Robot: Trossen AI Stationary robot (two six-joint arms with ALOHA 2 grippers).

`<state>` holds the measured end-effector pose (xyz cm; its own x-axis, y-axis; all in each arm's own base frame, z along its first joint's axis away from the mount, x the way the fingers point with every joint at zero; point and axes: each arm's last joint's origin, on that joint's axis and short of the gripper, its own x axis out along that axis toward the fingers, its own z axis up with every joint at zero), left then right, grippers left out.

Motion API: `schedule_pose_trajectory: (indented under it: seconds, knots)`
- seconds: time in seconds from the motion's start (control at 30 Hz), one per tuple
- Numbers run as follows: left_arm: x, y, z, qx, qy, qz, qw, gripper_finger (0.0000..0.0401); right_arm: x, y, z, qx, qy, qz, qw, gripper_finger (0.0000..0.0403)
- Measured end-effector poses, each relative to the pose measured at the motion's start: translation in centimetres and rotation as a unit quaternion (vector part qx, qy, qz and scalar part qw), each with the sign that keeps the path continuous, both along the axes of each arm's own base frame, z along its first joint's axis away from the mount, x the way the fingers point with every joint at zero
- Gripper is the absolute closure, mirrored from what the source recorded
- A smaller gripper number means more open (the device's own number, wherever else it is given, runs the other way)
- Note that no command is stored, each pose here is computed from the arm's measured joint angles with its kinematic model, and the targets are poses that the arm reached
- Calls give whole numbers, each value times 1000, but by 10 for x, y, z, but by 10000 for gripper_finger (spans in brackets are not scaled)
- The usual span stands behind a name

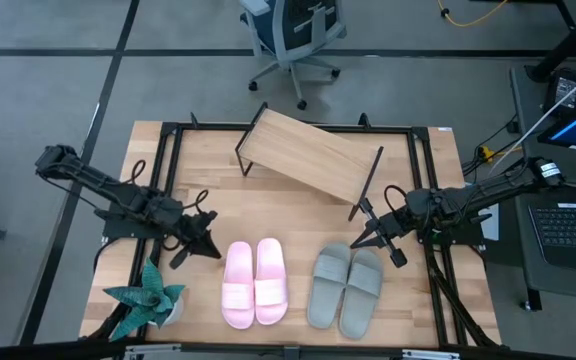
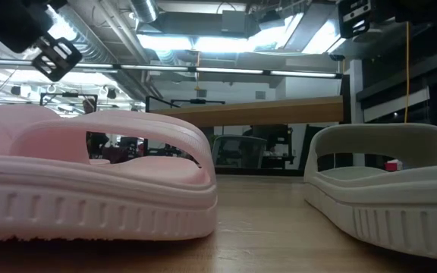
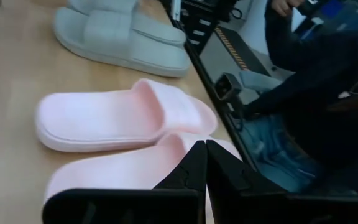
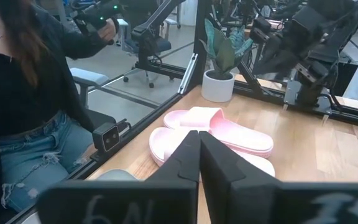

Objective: Pick and place slides into the shelf
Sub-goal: Put the left pink slide on the shelf

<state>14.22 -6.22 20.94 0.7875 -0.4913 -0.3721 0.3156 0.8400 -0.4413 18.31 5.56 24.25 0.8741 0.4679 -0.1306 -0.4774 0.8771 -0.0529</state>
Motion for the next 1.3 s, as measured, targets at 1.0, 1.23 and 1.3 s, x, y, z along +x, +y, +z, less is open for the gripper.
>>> schedule_pose_trajectory:
  seconds: [1.0,1.23,1.3]
  knots:
    - [-1,-4,-1,8,-1,10,1000,401,0,0,0,0,0,0,1000,386]
    - [4,-6,-7,18,19,15,1000,401,0,0,0,0,0,0,1000,386]
    - [7,-7,-8,10,21,13,1000,401,0,0,0,0,0,0,1000,385]
